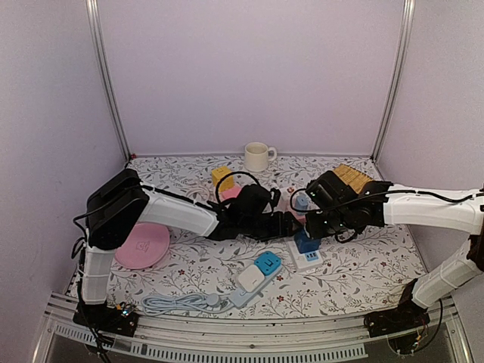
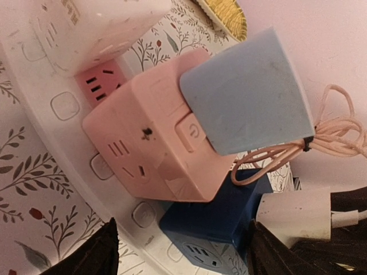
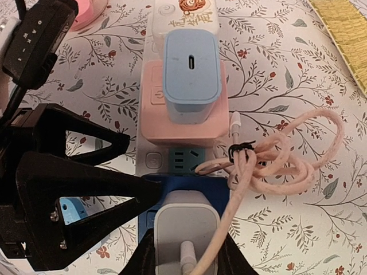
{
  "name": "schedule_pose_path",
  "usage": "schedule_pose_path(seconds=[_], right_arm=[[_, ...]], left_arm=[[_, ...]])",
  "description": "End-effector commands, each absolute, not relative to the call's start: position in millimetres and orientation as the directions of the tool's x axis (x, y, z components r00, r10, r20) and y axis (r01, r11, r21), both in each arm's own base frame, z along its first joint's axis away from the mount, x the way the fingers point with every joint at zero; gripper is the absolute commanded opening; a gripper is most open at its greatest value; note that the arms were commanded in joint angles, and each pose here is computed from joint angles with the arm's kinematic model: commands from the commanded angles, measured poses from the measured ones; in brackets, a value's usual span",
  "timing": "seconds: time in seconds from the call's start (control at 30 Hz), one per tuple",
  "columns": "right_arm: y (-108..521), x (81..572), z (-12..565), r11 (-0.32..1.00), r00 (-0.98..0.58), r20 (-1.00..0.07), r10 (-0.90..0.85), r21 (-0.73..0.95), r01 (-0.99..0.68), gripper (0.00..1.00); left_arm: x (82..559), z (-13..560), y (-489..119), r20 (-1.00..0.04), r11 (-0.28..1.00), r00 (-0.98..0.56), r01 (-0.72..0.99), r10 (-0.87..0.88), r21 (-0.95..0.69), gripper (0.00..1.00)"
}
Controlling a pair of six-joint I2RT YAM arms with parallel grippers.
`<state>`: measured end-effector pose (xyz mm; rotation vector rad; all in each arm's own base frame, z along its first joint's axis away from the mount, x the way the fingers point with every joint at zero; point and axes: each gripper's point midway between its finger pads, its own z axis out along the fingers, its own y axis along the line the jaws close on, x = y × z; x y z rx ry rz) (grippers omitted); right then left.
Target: Pull the plug off the socket
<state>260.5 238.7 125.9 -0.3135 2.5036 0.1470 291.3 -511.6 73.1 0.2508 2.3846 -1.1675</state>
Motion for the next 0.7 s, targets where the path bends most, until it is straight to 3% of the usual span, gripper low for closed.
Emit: schedule_pose_path(seconds=[0.0,0.67], right_arm=[[249.6,272.4,162.3,0.958,-0.733,-0.655,-0.181,0.05,-0.281,0.07],[240.1,265.8,195.9,0.941,-0.675,-0.707,-0.212,0.038,-0.335,0.06]], left_arm=[[281.1,-0.9,-479.1,-0.417,0.774,-0.908,0.284,0.027,-0.566,0.76],[278.0,-10.0,-471.6,-0.417,0.806,-0.908,0.275,0.038,-0.525,0.76]])
